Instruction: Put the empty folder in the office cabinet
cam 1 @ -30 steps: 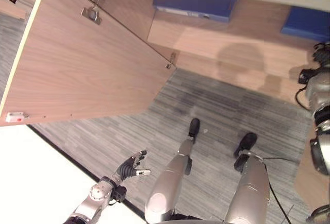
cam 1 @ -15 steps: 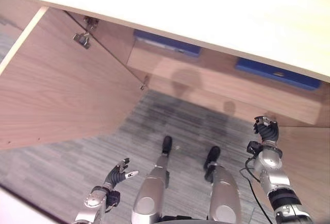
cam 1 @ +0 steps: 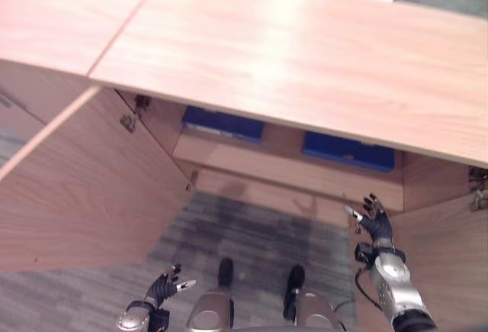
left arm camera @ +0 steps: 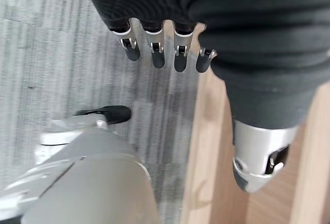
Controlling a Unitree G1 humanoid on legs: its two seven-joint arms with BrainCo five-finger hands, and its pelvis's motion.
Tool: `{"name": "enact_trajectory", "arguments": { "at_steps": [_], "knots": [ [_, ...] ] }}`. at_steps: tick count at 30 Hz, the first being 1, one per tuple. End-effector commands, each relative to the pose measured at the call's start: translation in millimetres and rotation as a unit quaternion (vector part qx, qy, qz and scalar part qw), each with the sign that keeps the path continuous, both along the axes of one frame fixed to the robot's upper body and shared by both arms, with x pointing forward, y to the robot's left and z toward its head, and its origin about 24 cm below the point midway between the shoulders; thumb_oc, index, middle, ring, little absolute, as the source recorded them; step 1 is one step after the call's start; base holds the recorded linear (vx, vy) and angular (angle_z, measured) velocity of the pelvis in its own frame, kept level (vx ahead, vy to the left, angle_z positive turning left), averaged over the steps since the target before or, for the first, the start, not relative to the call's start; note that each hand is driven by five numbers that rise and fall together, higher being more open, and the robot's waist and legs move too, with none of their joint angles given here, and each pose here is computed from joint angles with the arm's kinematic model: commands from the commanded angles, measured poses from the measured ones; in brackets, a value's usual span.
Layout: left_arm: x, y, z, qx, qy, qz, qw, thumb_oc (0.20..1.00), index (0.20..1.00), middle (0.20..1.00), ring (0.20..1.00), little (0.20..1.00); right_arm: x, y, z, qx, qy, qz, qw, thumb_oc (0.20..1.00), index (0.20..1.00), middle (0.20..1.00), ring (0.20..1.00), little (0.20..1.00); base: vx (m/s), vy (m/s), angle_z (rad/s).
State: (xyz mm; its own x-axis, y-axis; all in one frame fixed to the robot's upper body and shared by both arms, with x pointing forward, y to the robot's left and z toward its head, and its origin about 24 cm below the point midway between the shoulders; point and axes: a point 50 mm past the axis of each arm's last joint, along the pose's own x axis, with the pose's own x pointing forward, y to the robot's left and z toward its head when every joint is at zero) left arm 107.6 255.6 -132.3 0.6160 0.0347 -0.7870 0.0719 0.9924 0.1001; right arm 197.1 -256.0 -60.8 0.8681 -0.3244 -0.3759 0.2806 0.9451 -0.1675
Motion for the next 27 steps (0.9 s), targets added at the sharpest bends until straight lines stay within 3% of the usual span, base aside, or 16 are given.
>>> {"name": "enact_trajectory", "arguments": {
  "at_steps": [1, 10, 14, 21, 27],
  "knots": [
    [-2, 7, 1, 0.019, 0.003, 0.002, 1.0, 1.0, 1.0, 1.0, 1.0, 1.0, 18, 4, 16, -0.029, -0.031, 0.05, 0.998, 1.0, 1.0, 1.0, 1.0, 1.0, 0.05, 0.117, -0.09],
    [-12, 14, -5, 0.035, 0.024, 0.056, 0.998, 1.0, 1.0, 1.0, 1.0, 1.0, 10, 28, -3, -0.002, 0.008, 0.078, 0.997, 1.0, 1.0, 1.0, 1.0, 1.0, -0.03, 0.082, -0.09],
    [-4, 11, -5, 0.039, 0.017, 0.062, 0.997, 1.0, 1.0, 1.0, 1.0, 1.0, 1, 32, -9, 0.013, 0.014, 0.073, 0.997, 1.0, 1.0, 1.0, 1.0, 1.0, 0.0, -0.015, 0.98],
    [5, 0, -4, 0.016, -0.016, 0.089, 0.996, 1.0, 1.0, 1.0, 1.0, 1.0, 13, 30, 3, -0.04, 0.004, 0.127, 0.991, 1.0, 1.0, 1.0, 1.0, 1.0, -0.04, -0.103, 0.71],
    [25, -10, 4, -0.015, -0.056, 0.097, 0.994, 1.0, 1.0, 1.0, 1.0, 1.0, 28, 22, 15, -0.059, -0.018, 0.116, 0.991, 1.0, 1.0, 1.0, 1.0, 1.0, -0.19, 0.026, 0.44]
  ]
}}
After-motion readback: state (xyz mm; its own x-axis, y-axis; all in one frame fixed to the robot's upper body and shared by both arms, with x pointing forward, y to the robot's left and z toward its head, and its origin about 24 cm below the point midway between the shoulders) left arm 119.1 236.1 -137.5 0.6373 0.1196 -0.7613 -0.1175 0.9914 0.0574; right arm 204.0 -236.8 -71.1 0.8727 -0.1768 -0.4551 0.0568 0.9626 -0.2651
